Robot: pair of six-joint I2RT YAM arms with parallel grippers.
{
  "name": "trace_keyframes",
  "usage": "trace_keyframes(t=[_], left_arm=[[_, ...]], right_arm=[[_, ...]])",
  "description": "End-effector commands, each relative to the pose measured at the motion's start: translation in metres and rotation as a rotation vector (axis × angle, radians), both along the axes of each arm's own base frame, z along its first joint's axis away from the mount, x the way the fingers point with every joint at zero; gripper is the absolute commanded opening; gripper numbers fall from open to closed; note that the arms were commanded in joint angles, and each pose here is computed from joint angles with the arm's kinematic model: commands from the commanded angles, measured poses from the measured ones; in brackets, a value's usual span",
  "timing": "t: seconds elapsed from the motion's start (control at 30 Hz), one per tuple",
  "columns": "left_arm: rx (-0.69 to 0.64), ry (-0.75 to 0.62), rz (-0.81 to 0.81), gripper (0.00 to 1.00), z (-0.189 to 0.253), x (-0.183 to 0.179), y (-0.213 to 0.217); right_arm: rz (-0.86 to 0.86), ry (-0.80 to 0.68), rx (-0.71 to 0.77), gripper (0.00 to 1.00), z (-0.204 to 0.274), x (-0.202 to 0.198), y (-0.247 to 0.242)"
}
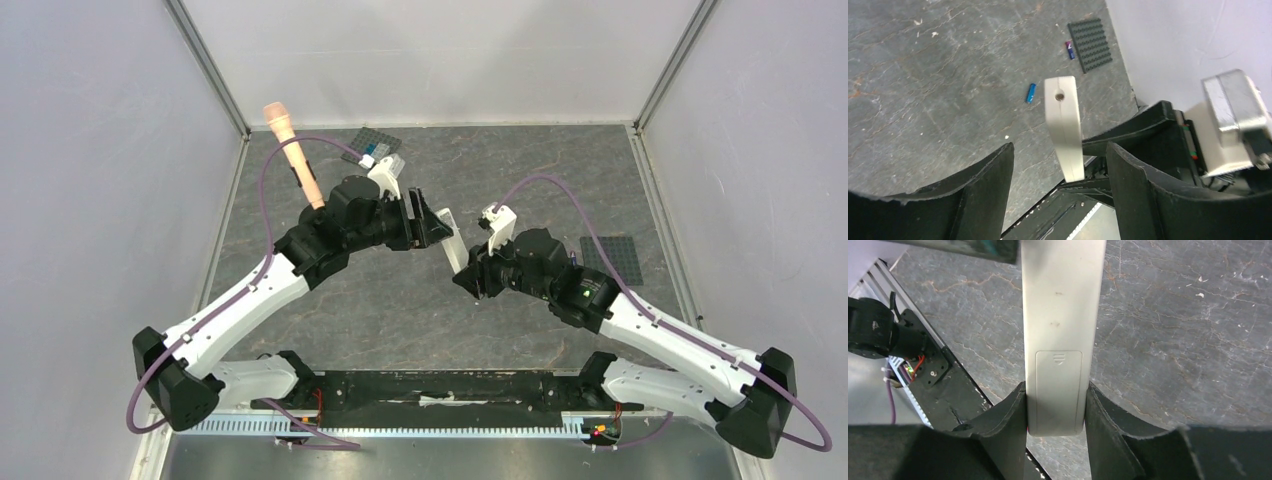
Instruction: Load the batteries into the remote control
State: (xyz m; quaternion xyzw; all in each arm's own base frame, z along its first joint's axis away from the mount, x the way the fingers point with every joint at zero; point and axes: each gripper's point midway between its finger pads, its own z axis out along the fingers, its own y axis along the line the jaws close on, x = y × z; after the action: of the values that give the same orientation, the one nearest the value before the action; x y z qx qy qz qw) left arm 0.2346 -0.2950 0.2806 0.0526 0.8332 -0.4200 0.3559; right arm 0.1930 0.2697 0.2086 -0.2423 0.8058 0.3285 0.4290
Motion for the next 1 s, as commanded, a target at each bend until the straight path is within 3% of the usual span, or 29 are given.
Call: trace_keyframes(t=[0.0, 0.4, 0.63, 0.97], left_arm=[[0.051, -0.009, -0.002, 0.73, -0.004, 0.002, 0.003], [-0.074, 0.103, -0.057, 0.67, -0.021, -0.010, -0.018], [-0.170, 0.202, -0.049, 0.58, -0.035, -0.016, -0.027], [-0.338, 0.153, 0.044, 0.61, -0.017, -0.008, -0.021]], right_arm=[[-0.009, -0.157, -0.020, 0.08, 0.029, 0.014, 0.003], [0.036, -0.208, -0.043, 0.08, 0.027, 0.012, 0.011], [0.122, -0.265, -0.039, 0.08, 0.035, 0.004, 0.018], [0.126, -0.271, -0.053, 0.09, 0.032, 0.002, 0.017]])
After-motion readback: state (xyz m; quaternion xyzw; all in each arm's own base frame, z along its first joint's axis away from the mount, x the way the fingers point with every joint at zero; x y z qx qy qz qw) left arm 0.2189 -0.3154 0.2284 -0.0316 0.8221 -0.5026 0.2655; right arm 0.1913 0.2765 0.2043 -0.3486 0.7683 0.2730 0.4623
